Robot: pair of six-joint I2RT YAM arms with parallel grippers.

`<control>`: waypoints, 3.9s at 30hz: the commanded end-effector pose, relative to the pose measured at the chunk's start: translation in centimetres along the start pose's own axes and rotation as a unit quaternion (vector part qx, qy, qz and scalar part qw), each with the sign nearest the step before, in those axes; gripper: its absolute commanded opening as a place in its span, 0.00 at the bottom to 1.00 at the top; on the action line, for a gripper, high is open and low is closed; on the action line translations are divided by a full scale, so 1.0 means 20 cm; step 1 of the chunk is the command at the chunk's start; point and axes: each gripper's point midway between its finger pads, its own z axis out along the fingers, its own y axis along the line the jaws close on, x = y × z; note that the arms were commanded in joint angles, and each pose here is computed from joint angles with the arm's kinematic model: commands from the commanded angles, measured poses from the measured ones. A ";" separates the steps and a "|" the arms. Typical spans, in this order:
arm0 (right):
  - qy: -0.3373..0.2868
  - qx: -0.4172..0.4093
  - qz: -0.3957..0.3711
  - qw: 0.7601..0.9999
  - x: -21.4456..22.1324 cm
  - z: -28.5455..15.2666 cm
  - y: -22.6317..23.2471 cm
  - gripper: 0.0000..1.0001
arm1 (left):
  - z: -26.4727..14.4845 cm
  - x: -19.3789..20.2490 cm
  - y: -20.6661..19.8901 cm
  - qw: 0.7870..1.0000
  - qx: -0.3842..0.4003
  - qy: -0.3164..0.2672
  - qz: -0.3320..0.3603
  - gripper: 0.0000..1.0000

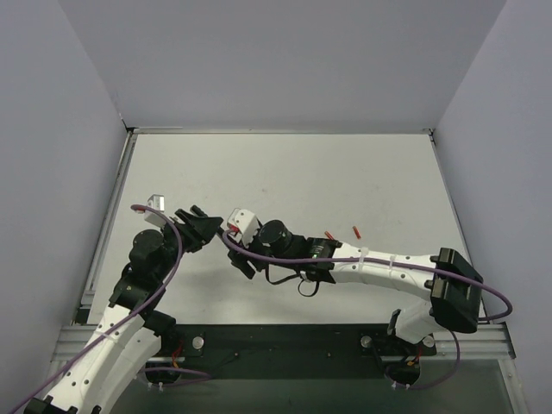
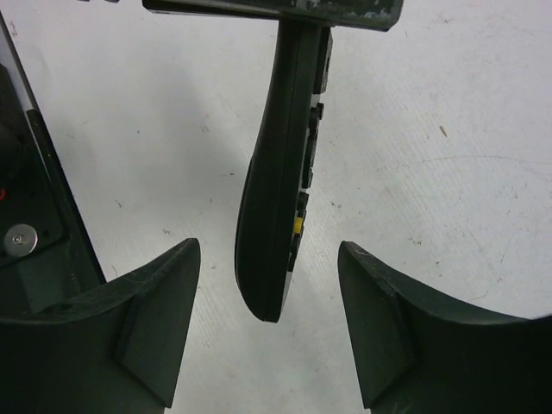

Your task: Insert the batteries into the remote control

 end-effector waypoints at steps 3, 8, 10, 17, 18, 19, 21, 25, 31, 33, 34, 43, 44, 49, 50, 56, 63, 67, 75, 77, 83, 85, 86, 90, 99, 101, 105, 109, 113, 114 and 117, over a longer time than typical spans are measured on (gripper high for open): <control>-0.020 0.033 -0.026 0.999 -0.10 0.05 -0.01 0.47 | -0.03 -0.09 -0.14 0.999 0.037 -0.025 0.004 0.00; -0.030 0.036 -0.012 0.999 -0.11 0.03 -0.01 0.12 | -0.04 -0.08 -0.18 0.998 0.055 -0.018 0.009 0.00; -0.043 0.039 0.003 0.998 -0.14 0.00 -0.01 0.03 | -0.05 -0.09 -0.22 0.997 0.077 -0.022 0.014 0.15; -0.091 -0.001 0.078 0.993 -0.23 -0.16 -0.03 0.00 | -0.10 -0.12 -0.31 0.990 0.126 -0.032 0.054 0.72; -0.106 0.000 0.103 0.989 -0.26 -0.20 -0.08 0.00 | -0.12 -0.13 -0.35 0.987 0.144 -0.037 0.062 0.73; -0.111 -0.030 0.110 0.987 -0.26 -0.22 -0.05 0.00 | -0.13 -0.13 -0.36 0.985 0.152 -0.040 0.069 0.74; -0.129 -0.046 0.137 0.981 -0.29 -0.28 -0.08 0.00 | -0.17 -0.15 -0.41 0.979 0.177 -0.050 0.090 0.75; -0.161 -0.103 0.159 0.969 -0.35 -0.37 -0.05 0.00 | -0.20 -0.15 -0.47 0.968 0.219 -0.054 0.113 0.80; -0.213 -0.208 0.195 0.935 -0.45 -0.52 0.03 0.00 | -0.26 -0.14 -0.61 0.940 0.319 -0.072 0.100 0.86; -0.213 -0.235 0.202 0.927 -0.47 -0.55 0.06 0.00 | -0.28 -0.12 -0.65 0.929 0.353 -0.061 0.092 0.86; -0.221 -0.244 0.199 0.923 -0.49 -0.57 0.07 0.00 | -0.29 -0.11 -0.67 0.927 0.364 -0.052 0.079 0.86; -0.224 -0.306 0.205 0.902 -0.55 -0.61 0.16 0.00 | -0.31 -0.13 -0.76 0.908 0.412 -0.044 0.062 0.86; -0.222 -0.308 0.206 0.902 -0.55 -0.61 0.16 0.00 | -0.31 -0.13 -0.77 0.907 0.414 -0.046 0.061 0.86; -0.213 -0.316 0.209 0.901 -0.54 -0.58 0.18 0.00 | -0.33 -0.14 -0.80 0.903 0.425 -0.041 0.055 0.84; -0.210 -0.319 0.208 0.900 -0.54 -0.58 0.19 0.00 | -0.34 -0.14 -0.80 0.902 0.427 -0.039 0.053 0.83; -0.201 -0.331 0.207 0.898 -0.53 -0.55 0.22 0.00 | -0.35 -0.13 -0.80 0.902 0.428 -0.035 0.043 0.76; -0.197 -0.343 0.211 0.894 -0.53 -0.54 0.23 0.00 | -0.35 -0.10 -0.79 0.902 0.429 -0.023 0.036 0.68; -0.194 -0.345 0.211 0.894 -0.53 -0.53 0.23 0.00 | -0.35 -0.11 -0.79 0.903 0.428 -0.026 0.033 0.57; -0.174 -0.331 0.216 0.902 -0.47 -0.47 0.21 0.02 | -0.33 -0.11 -0.76 0.911 0.409 -0.036 0.042 0.05; -0.175 -0.317 0.209 0.909 -0.46 -0.46 0.20 0.17 | -0.31 -0.12 -0.72 0.920 0.386 -0.043 0.056 0.00; -0.157 -0.237 0.142 0.948 -0.36 -0.44 0.12 0.62 | -0.21 -0.13 -0.58 0.955 0.258 -0.028 0.143 0.00; -0.129 -0.191 0.115 0.966 -0.28 -0.43 0.08 0.72 | -0.20 -0.14 -0.55 0.957 0.233 -0.024 0.169 0.00; -0.130 -0.183 0.091 0.970 -0.27 -0.45 0.09 0.74 | -0.18 -0.11 -0.50 0.962 0.210 -0.008 0.172 0.00; -0.148 -0.129 -0.031 0.980 -0.24 -0.46 0.05 0.77 | -0.17 -0.10 -0.44 0.963 0.171 0.016 0.207 0.00; -0.172 -0.145 -0.146 0.963 -0.34 -0.48 0.09 1.00 | -0.09 0.00 -0.38 0.944 0.182 0.075 0.265 0.00; -0.162 -0.153 -0.179 0.958 -0.35 -0.44 0.14 1.00 | -0.07 0.02 -0.37 0.938 0.196 0.081 0.273 0.00; -0.156 -0.136 -0.239 0.949 -0.35 -0.36 0.19 1.00 | -0.06 0.03 -0.38 0.933 0.215 0.083 0.275 0.00; -0.144 -0.124 -0.270 0.944 -0.35 -0.27 0.22 1.00 | -0.09 0.05 -0.37 0.933 0.218 0.084 0.274 0.00; -0.132 -0.115 -0.312 0.934 -0.33 -0.19 0.28 1.00 | -0.12 0.06 -0.35 0.934 0.217 0.083 0.271 0.00; -0.132 -0.118 -0.318 0.931 -0.33 -0.18 0.31 0.99 | -0.13 0.09 -0.31 0.937 0.206 0.094 0.264 0.00; -0.132 -0.105 -0.328 0.930 -0.33 -0.15 0.32 0.98 | -0.14 0.09 -0.31 0.940 0.204 0.091 0.259 0.00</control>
